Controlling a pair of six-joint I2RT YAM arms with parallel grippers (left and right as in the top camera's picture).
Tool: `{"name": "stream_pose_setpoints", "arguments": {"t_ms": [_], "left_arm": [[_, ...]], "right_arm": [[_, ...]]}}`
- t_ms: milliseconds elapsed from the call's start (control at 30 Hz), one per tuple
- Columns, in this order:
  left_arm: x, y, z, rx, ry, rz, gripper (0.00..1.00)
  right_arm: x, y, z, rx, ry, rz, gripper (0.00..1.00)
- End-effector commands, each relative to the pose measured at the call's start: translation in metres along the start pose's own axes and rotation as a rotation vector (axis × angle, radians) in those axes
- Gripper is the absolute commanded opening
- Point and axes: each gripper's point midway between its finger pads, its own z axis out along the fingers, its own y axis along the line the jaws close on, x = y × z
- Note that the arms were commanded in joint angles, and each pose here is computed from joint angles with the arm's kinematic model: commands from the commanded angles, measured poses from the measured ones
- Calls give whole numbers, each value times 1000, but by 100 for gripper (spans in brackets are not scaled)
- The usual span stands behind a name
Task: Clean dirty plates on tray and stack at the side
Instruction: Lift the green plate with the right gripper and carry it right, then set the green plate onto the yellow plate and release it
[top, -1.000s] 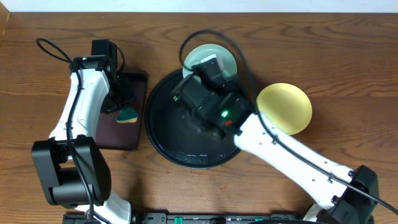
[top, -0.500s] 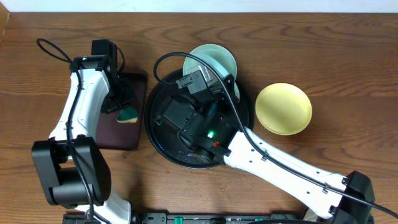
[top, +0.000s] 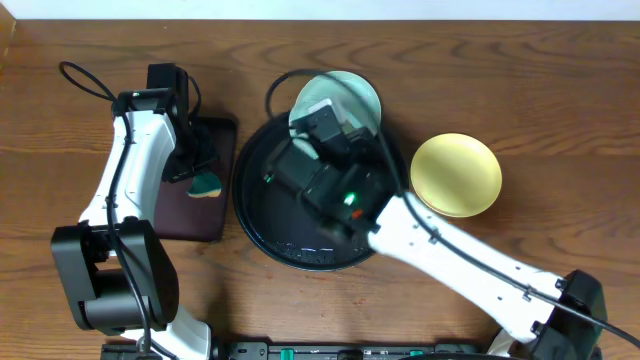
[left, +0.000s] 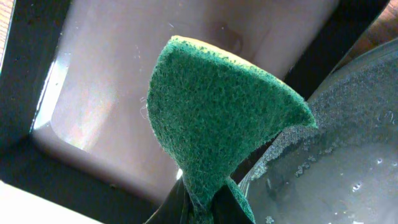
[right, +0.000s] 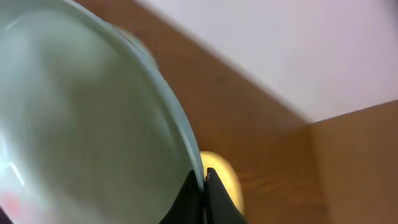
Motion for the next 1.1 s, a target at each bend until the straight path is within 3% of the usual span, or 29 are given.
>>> {"name": "stream_pose_setpoints", "arguments": {"t_ms": [0,200,333,700,900,1067], "left_arm": [[2,2,3,-8,16,3,8],[4,3,3,-12,25,3,8],[5,3,3,-12,26,3,8],[5,3,3,-12,26,3,7],[4,3,3,-13,26,3,7],[4,3,3,-13,26,3,7]], "right_arm": [[11,11,18,-256,124,117,1],[34,-3,55,-518,312,314,1],[52,-37,81,-584,408,467,1],[159,-151,131,-346,672,744,1],[227,-158,136,-292,833,819,1],[257,-142,141,-306,882,848,1]]}}
